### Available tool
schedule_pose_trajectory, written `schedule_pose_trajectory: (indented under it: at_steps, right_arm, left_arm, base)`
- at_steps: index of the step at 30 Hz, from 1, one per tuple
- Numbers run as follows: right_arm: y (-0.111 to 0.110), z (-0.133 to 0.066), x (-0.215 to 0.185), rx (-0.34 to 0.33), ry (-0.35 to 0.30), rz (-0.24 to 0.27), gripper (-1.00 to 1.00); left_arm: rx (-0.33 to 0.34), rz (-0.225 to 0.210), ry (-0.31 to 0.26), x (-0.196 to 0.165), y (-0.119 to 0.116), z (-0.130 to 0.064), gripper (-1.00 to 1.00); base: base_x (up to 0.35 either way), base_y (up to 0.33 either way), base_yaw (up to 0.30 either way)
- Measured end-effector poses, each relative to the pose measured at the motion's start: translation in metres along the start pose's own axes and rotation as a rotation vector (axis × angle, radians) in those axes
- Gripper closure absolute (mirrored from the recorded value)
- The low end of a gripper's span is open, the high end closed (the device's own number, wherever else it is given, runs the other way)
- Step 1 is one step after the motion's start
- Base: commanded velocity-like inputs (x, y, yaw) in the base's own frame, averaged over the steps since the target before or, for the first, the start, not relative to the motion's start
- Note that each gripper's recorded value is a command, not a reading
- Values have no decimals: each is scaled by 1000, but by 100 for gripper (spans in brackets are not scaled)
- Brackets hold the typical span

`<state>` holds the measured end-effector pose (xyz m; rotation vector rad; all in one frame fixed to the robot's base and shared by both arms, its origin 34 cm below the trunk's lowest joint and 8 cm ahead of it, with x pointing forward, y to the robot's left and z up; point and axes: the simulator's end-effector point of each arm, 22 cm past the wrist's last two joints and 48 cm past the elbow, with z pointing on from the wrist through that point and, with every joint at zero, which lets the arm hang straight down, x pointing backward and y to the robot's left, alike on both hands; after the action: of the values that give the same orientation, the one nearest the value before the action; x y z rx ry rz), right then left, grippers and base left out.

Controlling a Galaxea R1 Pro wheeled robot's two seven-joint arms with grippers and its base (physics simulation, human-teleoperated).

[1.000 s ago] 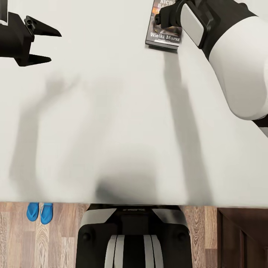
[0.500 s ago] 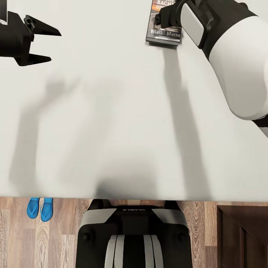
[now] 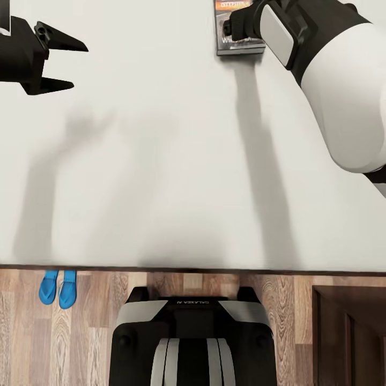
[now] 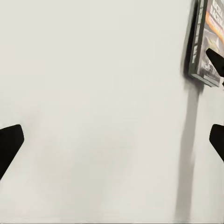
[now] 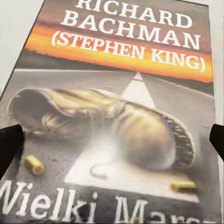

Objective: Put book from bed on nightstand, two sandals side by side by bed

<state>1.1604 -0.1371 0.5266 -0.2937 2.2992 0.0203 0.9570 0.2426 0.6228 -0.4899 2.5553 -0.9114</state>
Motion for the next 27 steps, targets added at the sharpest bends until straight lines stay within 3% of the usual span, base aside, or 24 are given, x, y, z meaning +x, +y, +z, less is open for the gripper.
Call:
schedule_pose_trajectory:
  at_steps: [8,27]
  right_arm:
    - [0,0,0,-2,0,3,-100]
    - [-2,0,0,2,3,2,-100]
  left_arm:
    - [0,0,0,0,0,0,-100]
    - [0,0,0,0,0,0,-100]
  base:
    - [-159,0,0]
    - [-37,-5,0]
